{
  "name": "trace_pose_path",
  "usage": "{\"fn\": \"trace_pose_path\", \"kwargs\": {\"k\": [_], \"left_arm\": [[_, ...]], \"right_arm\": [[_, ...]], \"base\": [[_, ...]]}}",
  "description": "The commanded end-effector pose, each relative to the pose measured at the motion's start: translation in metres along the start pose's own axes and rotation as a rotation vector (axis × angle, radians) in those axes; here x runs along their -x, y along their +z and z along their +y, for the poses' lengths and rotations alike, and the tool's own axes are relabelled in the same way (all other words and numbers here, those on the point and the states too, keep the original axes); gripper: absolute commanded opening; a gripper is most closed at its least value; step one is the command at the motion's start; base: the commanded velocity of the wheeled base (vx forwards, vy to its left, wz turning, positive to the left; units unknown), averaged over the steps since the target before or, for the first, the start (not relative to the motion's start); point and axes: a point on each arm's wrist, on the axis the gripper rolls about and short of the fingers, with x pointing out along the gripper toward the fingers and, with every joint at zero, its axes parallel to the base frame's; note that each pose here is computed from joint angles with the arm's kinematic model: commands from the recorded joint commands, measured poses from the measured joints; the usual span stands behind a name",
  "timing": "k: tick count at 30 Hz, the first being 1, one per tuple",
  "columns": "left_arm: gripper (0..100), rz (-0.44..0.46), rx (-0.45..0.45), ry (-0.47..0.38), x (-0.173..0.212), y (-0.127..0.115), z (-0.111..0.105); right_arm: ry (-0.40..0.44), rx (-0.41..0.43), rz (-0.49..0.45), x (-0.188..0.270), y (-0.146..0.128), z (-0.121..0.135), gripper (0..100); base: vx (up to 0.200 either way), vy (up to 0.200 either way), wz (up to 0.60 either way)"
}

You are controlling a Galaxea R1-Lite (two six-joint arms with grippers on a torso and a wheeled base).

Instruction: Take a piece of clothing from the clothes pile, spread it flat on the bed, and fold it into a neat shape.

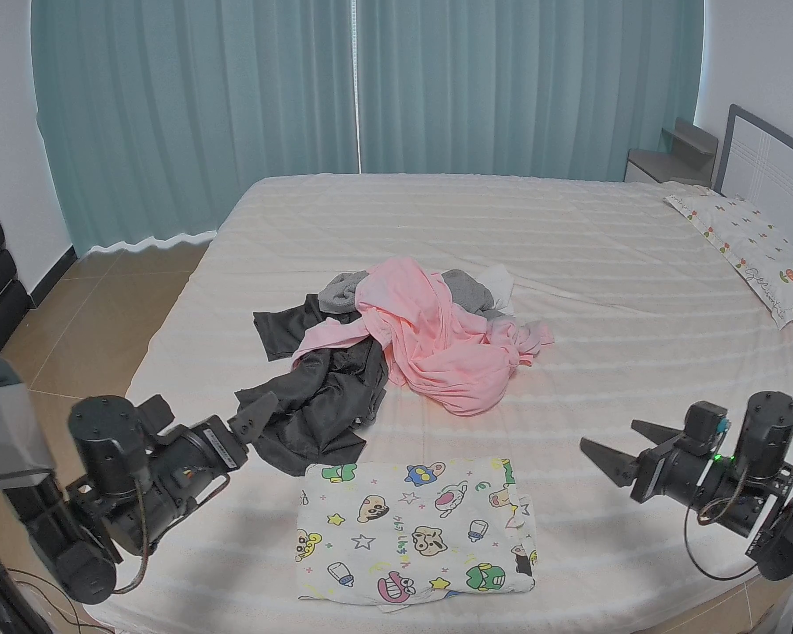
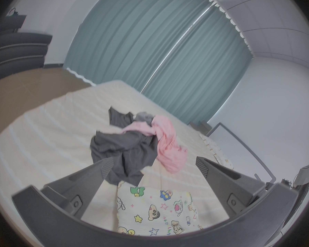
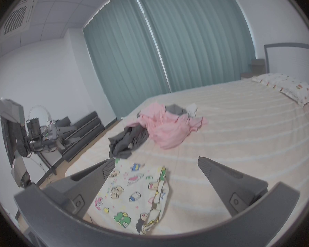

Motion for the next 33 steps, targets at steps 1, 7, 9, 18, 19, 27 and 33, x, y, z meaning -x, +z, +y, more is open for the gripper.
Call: {"fn": "trace_pose_path", "kwargs": {"k": [1, 7, 9, 18, 19, 27, 33], "left_arm": [[100, -0.23, -0.074, -0.03, 0.09, 0.04, -0.01], [100, -0.237, -0.201, 0.023, 0.147, 0.04, -0.002], [100, -0.238, -0.228, 0.026, 0.164, 0.038, 0.002], [100, -0.239, -0.357, 0.063, 0.239, 0.032, 0.017], [100, -0.239, -0.36, 0.063, 0.24, 0.032, 0.017], [100, -0.343, -0.52, 0.215, 0.266, 0.027, 0.018], [100, -0.376, -0.563, 0.283, 0.269, 0.021, 0.018]], "right_arm": [[-0.03, -0.016, -0.211, 0.085, 0.03, 0.011, 100], [-0.055, -0.018, -0.149, 0.142, 0.004, 0.007, 100], [-0.074, -0.02, -0.129, 0.157, -0.006, 0.005, 100], [-0.233, -0.024, -0.118, 0.212, -0.018, 0.006, 100], [-0.235, -0.023, -0.12, 0.212, -0.019, 0.006, 100], [-0.385, 0.19, -0.199, 0.228, -0.032, 0.009, 100], [-0.433, 0.196, -0.202, 0.228, -0.033, 0.009, 100]], "base": [[0.0, 0.0, 0.0], [0.0, 0.0, 0.0], [0.0, 0.0, 0.0], [0.0, 0.0, 0.0], [0.0, 0.0, 0.0], [0.0, 0.0, 0.0], [0.0, 0.0, 0.0]]}}
